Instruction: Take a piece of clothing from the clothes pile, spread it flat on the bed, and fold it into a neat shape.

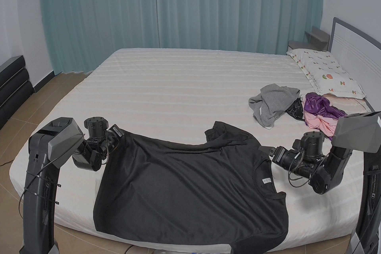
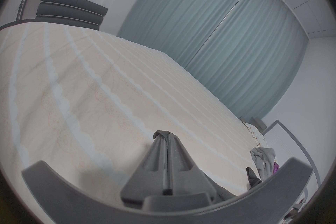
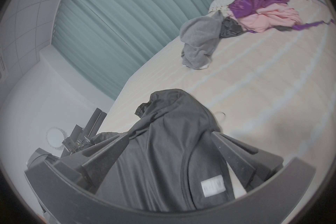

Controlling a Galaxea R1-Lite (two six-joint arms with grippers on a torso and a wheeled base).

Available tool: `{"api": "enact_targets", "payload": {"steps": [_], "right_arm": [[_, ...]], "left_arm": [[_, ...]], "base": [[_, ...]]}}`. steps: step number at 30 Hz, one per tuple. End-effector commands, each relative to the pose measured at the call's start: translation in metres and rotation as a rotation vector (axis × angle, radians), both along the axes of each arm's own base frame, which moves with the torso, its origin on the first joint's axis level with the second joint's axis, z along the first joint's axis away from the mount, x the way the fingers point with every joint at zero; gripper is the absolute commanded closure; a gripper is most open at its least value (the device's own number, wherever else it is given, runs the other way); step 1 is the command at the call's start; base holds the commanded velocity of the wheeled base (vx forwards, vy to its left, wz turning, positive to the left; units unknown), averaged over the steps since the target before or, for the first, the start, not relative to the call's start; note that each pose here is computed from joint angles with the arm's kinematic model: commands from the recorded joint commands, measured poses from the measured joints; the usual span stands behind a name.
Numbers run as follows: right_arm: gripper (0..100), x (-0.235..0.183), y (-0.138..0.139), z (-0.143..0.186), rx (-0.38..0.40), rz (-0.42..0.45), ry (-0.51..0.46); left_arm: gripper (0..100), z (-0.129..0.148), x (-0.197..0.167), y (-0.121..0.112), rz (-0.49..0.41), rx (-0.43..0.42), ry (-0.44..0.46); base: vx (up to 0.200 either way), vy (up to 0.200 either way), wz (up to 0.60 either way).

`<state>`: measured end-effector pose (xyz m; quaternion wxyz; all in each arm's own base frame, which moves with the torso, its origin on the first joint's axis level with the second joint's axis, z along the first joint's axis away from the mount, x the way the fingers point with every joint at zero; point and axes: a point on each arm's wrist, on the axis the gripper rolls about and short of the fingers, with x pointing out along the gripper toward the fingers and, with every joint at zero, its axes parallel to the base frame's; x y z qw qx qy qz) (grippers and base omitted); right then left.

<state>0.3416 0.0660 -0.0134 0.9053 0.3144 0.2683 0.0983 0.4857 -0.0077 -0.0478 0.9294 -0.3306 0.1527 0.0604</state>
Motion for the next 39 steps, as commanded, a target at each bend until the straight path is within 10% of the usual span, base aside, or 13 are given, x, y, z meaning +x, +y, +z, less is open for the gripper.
{"api": "enact_targets", "payload": {"steps": [1, 18, 39], "right_arm": [[0, 0.057, 0.025, -0.026, -0.083, 0.064, 0.009], [0, 0.147, 0.039, -0.038, -0.168, -0.038, -0.045], [0, 0.157, 0.034, -0.059, -0.163, -0.052, -0.026]], "left_arm": [[100, 0.002, -0.001, 0.0, 0.014, -0.016, -0.011], [100, -0.002, -0.002, 0.0, 0.013, -0.019, 0.0], [100, -0.005, -0.007, 0.0, 0.011, -0.017, 0.023]], "base": [[0.0, 0.0, 0.0], [0.0, 0.0, 0.0], [0.0, 0.0, 0.0]]}}
